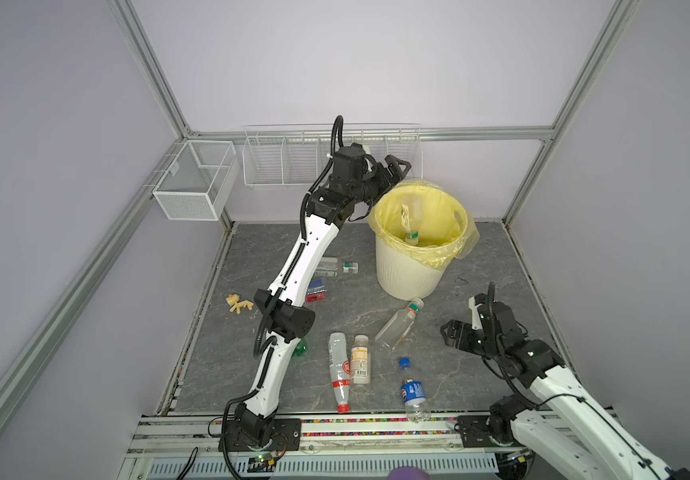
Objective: Throw the plastic bottles in the bin
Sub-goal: 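Withdraw the empty left gripper from the bin back over the pile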
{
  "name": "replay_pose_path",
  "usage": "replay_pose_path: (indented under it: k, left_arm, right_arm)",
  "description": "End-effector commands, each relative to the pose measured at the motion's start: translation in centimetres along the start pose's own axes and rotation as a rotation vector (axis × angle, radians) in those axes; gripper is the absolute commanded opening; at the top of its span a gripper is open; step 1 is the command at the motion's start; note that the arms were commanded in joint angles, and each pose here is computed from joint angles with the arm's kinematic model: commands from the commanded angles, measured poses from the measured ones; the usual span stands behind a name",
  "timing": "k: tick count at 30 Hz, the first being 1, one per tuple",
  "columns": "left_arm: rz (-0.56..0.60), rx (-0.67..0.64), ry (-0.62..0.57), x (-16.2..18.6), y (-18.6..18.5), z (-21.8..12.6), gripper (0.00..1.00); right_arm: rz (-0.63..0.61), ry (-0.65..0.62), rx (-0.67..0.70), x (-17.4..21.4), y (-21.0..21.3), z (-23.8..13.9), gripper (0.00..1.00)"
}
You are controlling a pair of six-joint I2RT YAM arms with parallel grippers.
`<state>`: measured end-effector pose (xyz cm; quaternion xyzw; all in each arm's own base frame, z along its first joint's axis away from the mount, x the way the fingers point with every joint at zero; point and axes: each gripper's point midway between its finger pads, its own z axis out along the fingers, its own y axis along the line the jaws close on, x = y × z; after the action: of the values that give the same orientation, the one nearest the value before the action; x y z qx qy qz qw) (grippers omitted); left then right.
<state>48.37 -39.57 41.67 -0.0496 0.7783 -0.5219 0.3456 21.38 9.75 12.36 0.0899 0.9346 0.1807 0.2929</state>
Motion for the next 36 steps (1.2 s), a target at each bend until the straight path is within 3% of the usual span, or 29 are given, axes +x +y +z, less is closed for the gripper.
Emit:
replay_pose_path:
  k: [1, 5, 10, 15, 20, 24, 36]
  left_arm:
    - [0.021, 0.085, -0.061, -1.8, -5.3, -5.7, 1.00]
    - [0.074, 0.104, -0.092, -1.4, -7.3, -10.9, 1.00]
    - [0.159, -0.005, -0.088, 0.2, -5.5, -15.4, 1.00]
    - [0.137, -0.098, -0.022, 2.0, -0.9, -17.3, 1.00]
    - [0.161, -0.141, -0.031, 3.4, 1.7, -19.9, 1.00]
    - [0.142, -0.148, -0.009, 4.5, 3.1, -21.2, 1.00]
    - [0.220, -0.233, 0.091, 8.2, 8.1, -21.6, 1.00]
  right_arm:
    - [0.012, -0.020, 0.001, -0.2, 0.0, -1.2, 0.88]
    - [0.027, -0.037, -0.013, -0.2, 0.1, -1.7, 0.88]
    - [0.027, -0.047, -0.002, -0.5, 0.0, -2.4, 0.88]
    - [0.011, -0.055, 0.053, -1.4, -0.4, -3.8, 0.88]
    - [0.031, -0.040, 0.045, -1.5, 0.0, -4.3, 0.88]
    - [0.040, -0.036, 0.114, -1.7, -0.9, -4.6, 0.88]
    - [0.190, 0.010, 0.137, -0.1, -1.7, -2.9, 0.88]
